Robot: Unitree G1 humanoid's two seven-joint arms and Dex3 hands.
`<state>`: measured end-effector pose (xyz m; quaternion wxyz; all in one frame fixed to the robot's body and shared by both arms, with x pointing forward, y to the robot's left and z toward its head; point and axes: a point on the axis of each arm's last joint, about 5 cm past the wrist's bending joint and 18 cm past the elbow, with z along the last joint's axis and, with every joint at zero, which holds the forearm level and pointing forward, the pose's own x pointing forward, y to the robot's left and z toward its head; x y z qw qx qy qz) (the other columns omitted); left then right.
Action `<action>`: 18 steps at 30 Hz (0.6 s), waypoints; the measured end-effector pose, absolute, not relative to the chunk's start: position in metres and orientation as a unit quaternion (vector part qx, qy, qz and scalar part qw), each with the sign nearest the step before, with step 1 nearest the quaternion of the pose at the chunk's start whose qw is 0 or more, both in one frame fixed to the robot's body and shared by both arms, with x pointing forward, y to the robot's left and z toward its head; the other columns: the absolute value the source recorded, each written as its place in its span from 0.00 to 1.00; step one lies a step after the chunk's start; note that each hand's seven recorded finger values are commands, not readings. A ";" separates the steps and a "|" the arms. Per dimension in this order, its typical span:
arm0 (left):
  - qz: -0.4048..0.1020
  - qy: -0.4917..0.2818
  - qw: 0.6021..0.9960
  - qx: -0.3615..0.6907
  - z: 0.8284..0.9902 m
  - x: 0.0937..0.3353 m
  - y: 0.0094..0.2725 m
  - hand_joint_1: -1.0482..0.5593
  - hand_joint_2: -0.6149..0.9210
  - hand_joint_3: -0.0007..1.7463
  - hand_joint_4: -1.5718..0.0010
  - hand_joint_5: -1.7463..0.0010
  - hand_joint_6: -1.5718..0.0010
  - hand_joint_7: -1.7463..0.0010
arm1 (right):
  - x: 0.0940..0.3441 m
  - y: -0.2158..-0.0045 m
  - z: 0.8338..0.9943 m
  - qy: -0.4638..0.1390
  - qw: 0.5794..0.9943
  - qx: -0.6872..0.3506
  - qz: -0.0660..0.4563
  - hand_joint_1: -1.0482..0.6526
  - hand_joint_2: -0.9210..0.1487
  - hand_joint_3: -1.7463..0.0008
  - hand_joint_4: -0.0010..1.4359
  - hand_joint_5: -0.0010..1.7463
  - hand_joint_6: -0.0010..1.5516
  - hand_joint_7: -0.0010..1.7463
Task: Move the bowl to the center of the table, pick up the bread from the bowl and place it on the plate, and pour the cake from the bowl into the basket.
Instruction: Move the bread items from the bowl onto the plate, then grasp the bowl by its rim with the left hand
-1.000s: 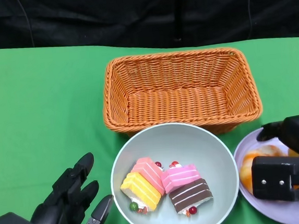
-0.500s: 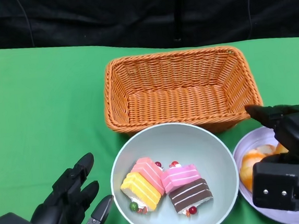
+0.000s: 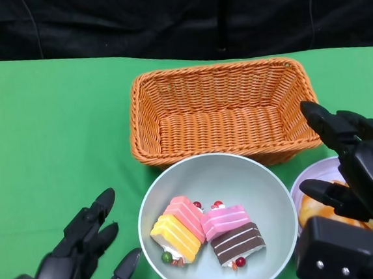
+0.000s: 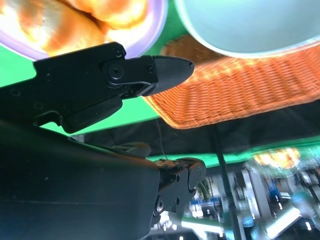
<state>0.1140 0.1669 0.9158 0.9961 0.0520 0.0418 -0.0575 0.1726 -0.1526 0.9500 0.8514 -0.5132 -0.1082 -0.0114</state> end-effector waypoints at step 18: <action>-0.199 -0.238 0.863 0.399 0.931 0.133 0.215 0.33 1.00 0.12 0.86 0.67 0.72 0.96 | 0.132 -0.142 0.938 -0.216 0.966 -0.137 -0.034 0.48 0.13 0.66 0.28 0.75 0.15 0.67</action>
